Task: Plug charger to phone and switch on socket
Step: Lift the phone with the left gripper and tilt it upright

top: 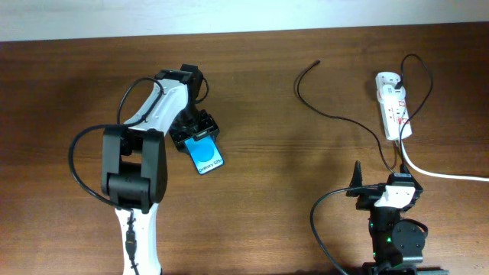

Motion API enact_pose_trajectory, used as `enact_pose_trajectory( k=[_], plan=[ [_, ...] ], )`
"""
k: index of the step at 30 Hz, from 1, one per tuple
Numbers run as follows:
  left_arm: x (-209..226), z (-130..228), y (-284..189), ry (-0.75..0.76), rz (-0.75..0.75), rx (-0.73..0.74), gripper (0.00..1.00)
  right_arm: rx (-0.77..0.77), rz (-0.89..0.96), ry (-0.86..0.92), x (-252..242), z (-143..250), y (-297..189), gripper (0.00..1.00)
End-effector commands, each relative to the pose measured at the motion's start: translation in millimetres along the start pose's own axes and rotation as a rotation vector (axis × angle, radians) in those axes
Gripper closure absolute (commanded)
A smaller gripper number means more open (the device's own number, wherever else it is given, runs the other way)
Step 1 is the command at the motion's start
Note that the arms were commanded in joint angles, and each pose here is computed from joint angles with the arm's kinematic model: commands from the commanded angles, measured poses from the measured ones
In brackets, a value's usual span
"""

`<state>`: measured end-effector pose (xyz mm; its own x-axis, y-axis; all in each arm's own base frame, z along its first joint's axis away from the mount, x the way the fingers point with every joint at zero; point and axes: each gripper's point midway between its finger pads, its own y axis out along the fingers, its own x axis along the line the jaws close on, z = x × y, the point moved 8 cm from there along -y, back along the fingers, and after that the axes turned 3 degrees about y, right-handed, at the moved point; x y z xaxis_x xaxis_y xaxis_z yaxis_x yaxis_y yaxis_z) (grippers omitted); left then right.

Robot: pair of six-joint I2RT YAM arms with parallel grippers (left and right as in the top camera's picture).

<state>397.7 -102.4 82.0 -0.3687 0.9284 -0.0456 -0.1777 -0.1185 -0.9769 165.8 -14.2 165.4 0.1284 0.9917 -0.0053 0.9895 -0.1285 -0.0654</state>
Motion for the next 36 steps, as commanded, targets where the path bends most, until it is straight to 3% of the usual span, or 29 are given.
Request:
enact_pose_trajectory(
  k=[1, 22, 36],
  plan=[
    [-9.7, -1.6, -6.9, 0.060, 0.057, 0.015, 0.44, 0.006, 0.010, 0.007, -0.5, 2.4, 0.0, 0.01],
    [-25.0, 11.7, -42.4, 0.166, 0.202, 0.089, 0.46, 0.006, 0.010, 0.007, -0.4, 2.4, 0.0, 0.01],
    [-16.6, 50.7, -137.2, 0.272, 0.297, -0.106, 0.48, 0.006, 0.010, 0.007, -0.5, 2.4, 0.0, 0.01]
  ],
)
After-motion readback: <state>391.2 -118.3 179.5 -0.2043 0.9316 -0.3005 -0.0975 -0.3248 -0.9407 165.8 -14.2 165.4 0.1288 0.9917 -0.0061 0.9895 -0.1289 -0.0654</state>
